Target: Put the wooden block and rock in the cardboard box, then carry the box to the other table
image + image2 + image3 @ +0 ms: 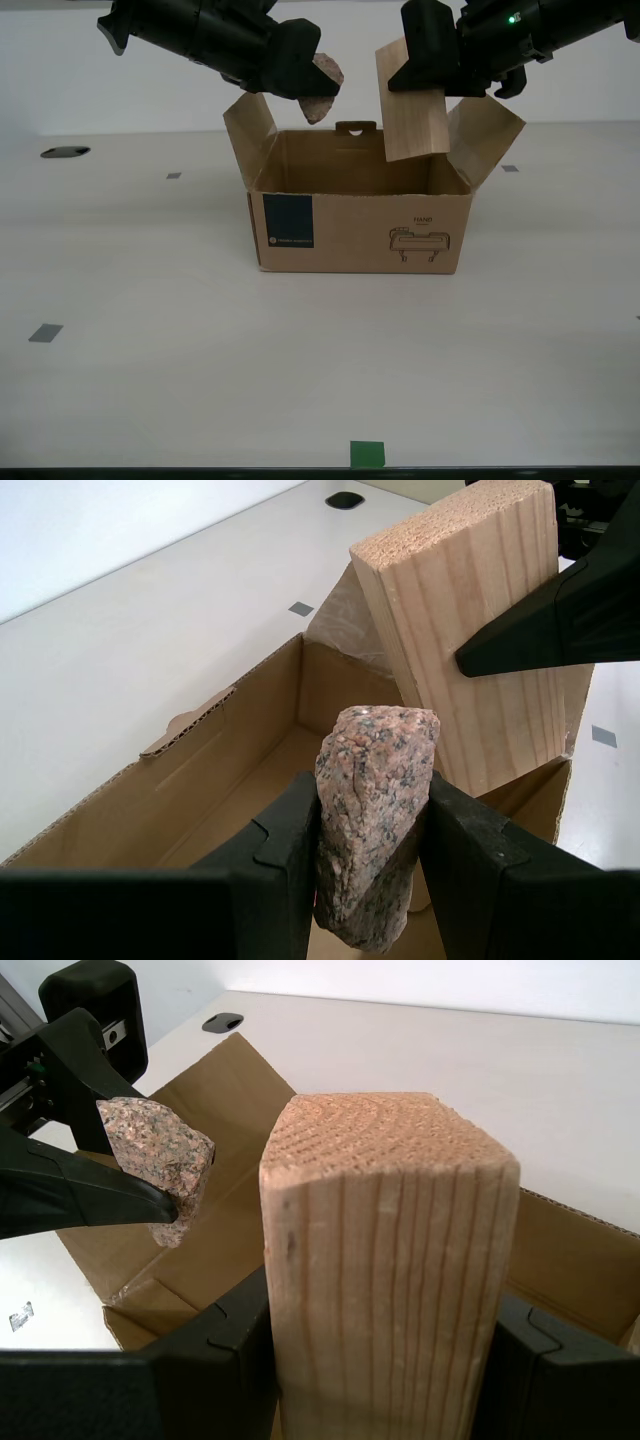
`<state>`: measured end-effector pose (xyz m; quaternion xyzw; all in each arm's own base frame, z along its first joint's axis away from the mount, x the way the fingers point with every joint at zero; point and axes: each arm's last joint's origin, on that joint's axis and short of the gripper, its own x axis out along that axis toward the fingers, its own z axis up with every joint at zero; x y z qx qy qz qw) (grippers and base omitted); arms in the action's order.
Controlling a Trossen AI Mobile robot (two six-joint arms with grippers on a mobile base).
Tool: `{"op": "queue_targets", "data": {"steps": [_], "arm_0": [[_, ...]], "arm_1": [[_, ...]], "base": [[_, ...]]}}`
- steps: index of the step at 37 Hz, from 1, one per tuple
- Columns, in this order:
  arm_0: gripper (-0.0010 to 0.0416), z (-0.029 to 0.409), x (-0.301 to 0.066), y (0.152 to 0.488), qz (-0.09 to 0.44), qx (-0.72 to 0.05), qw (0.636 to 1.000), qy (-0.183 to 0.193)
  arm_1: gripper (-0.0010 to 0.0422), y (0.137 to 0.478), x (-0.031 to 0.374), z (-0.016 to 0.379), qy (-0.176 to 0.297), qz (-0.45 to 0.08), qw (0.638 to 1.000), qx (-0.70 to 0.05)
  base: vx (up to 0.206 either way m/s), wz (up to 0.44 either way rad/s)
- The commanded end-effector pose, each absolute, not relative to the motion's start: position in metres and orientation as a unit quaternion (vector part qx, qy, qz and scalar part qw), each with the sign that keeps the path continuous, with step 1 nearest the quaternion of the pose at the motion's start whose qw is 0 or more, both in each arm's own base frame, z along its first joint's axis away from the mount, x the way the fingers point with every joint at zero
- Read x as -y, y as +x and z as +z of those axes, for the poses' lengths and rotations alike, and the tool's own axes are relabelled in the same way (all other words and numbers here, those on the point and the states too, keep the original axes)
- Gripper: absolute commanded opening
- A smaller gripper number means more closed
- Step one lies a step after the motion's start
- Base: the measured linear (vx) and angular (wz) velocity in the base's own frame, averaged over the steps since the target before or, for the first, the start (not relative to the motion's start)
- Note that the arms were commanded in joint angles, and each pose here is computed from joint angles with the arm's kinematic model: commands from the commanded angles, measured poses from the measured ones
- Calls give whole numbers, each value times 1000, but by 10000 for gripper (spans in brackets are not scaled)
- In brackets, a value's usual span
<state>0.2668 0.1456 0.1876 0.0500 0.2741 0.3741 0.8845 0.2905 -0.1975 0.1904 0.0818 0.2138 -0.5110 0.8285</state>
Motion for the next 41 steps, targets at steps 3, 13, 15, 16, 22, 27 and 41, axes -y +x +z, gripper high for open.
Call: {"op": "queue_targets", "data": {"steps": [3, 13, 15, 16, 22, 27, 41], "arm_0": [[0, 188, -146, 267, 373, -273, 885, 56], [0, 188, -146, 267, 373, -273, 885, 56], [0, 188, -146, 267, 373, -273, 885, 56], [0, 188, -146, 267, 373, -273, 885, 56], [0, 188, -146, 267, 373, -273, 885, 55], [3, 188, -146, 267, 373, -272, 885, 53], [3, 188, -146, 267, 373, -272, 886, 52]], "arm_1": [[0, 291, 198, 192, 77, -512, 829, -212], [0, 291, 198, 192, 54, -506, 831, -226], [0, 291, 198, 192, 52, -505, 831, -227], [0, 291, 198, 192, 52, -505, 831, -227], [0, 290, 198, 192, 52, -505, 831, -227], [0, 290, 198, 192, 52, -505, 831, -227], [1, 290, 198, 192, 62, -508, 830, -221]], "base": [[0, 0], [0, 0], [0, 0], [0, 0], [0, 0], [0, 0], [0, 0]]}}
